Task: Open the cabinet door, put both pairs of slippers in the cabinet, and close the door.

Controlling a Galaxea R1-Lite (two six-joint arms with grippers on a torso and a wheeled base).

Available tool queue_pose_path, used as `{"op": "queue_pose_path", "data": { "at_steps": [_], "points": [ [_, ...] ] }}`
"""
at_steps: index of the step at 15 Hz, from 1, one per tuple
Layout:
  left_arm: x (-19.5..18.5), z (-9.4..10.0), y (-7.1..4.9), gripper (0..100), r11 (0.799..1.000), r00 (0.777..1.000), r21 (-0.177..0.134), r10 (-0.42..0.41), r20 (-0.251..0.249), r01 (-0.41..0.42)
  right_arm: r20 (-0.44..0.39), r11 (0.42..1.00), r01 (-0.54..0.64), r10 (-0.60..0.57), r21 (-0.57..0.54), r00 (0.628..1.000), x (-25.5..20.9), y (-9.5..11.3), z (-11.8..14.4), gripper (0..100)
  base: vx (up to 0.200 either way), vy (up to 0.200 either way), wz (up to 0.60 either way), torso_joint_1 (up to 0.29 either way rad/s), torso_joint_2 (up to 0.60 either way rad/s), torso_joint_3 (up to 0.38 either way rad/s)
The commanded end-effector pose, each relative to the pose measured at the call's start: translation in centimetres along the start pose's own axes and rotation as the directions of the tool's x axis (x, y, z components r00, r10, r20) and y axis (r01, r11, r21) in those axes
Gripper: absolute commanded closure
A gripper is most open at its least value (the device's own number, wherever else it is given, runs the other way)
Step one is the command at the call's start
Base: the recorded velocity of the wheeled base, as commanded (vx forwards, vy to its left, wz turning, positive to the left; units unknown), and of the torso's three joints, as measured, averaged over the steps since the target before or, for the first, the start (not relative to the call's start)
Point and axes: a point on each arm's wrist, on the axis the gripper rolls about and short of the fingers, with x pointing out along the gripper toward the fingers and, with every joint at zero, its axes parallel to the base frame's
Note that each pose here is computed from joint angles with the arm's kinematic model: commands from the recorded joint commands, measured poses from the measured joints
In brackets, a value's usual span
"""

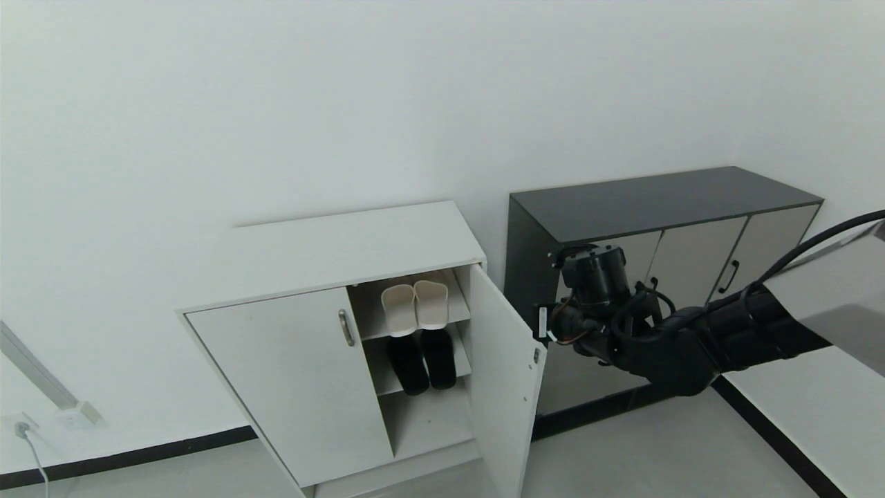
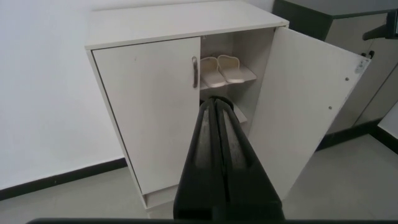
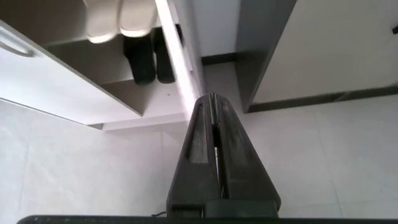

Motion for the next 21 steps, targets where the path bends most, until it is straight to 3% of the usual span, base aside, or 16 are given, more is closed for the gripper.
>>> {"op": "queue_pose_path", "data": {
  "at_steps": [1,11,17,21],
  "points": [
    [0.0,0.0,0.0,100,1.0,1.0,0.0,0.001,-0.001,-0.001,0.013,1.0,-0.02,0.02,0.001,1.0,-1.1,0.3,0.5,100,0.0,0.0,0.0,0.0,0.0,0.0],
    [0.0,0.0,0.0,100,1.0,1.0,-0.003,0.001,-0.001,-0.001,0.005,0.99,-0.112,0.113,-0.086,0.994,-2.2,0.7,-1.3,100,0.0,0.0,0.0,0.0,0.0,0.0],
    [0.0,0.0,0.0,100,1.0,1.0,-0.003,0.001,-0.001,-0.001,0.0,0.989,-0.118,0.118,-0.088,0.993,-2.3,0.9,-1.6,100,0.0,0.0,0.6,0.0,0.0,0.002],
    [0.0,0.0,0.0,100,1.0,1.0,-0.003,0.001,-0.001,-0.001,0.001,0.989,-0.11,0.111,-0.096,0.994,-2.3,0.8,-1.6,100,0.0,0.0,0.0,0.0,0.0,0.0]
  ]
}}
